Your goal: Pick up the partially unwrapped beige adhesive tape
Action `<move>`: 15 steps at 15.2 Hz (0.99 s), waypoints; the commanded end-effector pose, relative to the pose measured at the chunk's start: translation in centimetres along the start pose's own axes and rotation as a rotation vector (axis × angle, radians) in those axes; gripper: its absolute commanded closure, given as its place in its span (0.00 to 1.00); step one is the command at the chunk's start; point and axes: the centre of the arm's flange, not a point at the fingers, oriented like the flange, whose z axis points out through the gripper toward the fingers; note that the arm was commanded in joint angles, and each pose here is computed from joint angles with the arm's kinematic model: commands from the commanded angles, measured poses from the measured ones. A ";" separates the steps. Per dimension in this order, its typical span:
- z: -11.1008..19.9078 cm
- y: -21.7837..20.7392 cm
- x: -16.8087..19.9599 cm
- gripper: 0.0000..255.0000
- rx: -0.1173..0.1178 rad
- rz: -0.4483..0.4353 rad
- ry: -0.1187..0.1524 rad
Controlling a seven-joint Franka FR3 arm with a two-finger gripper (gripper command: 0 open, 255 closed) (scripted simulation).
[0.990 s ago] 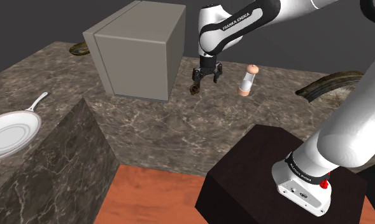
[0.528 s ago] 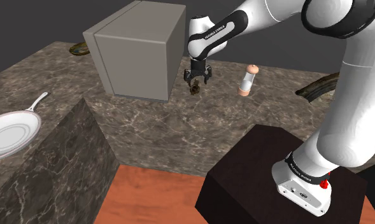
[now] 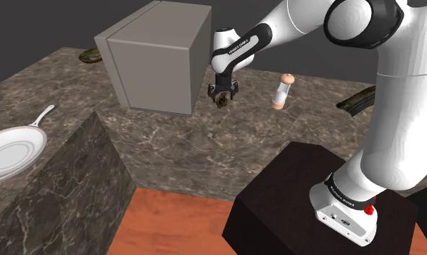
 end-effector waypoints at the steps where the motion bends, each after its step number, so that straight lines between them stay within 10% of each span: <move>1: 0.9 -0.2 -0.1 0.00 0.000 0.000 0.000; 2: 0.9 -0.2 -0.1 0.00 0.000 0.000 0.000; 3: 0.9 -0.1 -0.1 1.00 0.000 0.000 0.000; 15: -0.7 0.0 -0.2 1.00 0.000 0.000 0.000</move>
